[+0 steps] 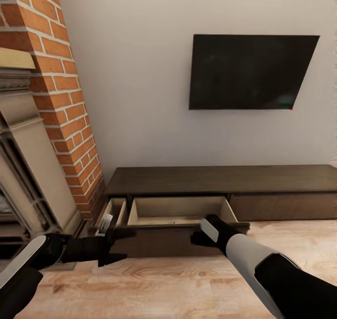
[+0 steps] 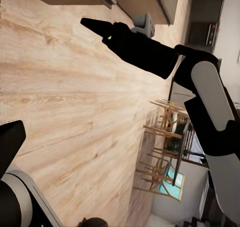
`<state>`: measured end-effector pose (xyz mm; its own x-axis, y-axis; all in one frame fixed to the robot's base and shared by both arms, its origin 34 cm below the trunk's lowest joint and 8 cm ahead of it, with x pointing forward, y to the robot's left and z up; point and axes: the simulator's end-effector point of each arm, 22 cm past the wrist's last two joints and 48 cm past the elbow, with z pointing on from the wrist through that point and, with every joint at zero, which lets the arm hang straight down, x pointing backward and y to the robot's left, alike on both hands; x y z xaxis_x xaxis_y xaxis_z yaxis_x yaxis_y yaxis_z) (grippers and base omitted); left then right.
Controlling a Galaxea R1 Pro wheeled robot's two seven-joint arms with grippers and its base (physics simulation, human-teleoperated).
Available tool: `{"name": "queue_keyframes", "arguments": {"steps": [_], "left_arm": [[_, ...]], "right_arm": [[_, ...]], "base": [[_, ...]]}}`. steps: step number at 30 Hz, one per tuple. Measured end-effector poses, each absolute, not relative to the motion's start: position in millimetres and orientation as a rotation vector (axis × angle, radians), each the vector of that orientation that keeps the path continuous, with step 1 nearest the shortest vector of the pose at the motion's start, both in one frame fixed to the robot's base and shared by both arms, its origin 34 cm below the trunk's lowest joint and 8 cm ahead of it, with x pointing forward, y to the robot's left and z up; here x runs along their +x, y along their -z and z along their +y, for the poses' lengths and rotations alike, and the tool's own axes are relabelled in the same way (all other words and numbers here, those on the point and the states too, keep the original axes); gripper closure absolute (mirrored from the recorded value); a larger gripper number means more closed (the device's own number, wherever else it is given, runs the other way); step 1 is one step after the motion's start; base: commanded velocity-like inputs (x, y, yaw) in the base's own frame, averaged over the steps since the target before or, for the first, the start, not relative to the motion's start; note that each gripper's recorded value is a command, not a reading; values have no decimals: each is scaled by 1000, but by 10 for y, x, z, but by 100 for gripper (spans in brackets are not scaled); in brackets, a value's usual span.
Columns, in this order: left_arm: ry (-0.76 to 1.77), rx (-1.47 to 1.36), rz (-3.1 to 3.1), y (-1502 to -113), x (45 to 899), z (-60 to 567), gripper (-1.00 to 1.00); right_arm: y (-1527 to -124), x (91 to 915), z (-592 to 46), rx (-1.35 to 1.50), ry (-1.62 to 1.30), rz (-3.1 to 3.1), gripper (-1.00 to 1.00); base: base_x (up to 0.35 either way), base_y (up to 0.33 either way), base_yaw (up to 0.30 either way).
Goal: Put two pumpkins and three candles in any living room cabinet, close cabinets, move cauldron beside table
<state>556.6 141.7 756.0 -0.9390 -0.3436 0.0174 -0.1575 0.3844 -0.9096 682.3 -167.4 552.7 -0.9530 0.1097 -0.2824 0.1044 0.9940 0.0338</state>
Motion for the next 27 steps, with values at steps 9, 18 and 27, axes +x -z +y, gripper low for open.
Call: {"name": "queue_keyframes", "arguments": {"steps": [9,18,27], "left_arm": [[1433,-460,2543,-7344,5577,1552,-100],[990,-499,2686,-6695,5661,1750,-100],[475,-613,2755,-5815,5716,2003,-100]], "right_arm": [[-5509,6843,-1672,169,-28,2824,-100],[-4998,6547,-1770,284,7,2680,-100],[-4635,6165,-1914,367,44,2588,-100]], "base": [[-206,0,0],[-13,0,0],[0,0,0]]}}
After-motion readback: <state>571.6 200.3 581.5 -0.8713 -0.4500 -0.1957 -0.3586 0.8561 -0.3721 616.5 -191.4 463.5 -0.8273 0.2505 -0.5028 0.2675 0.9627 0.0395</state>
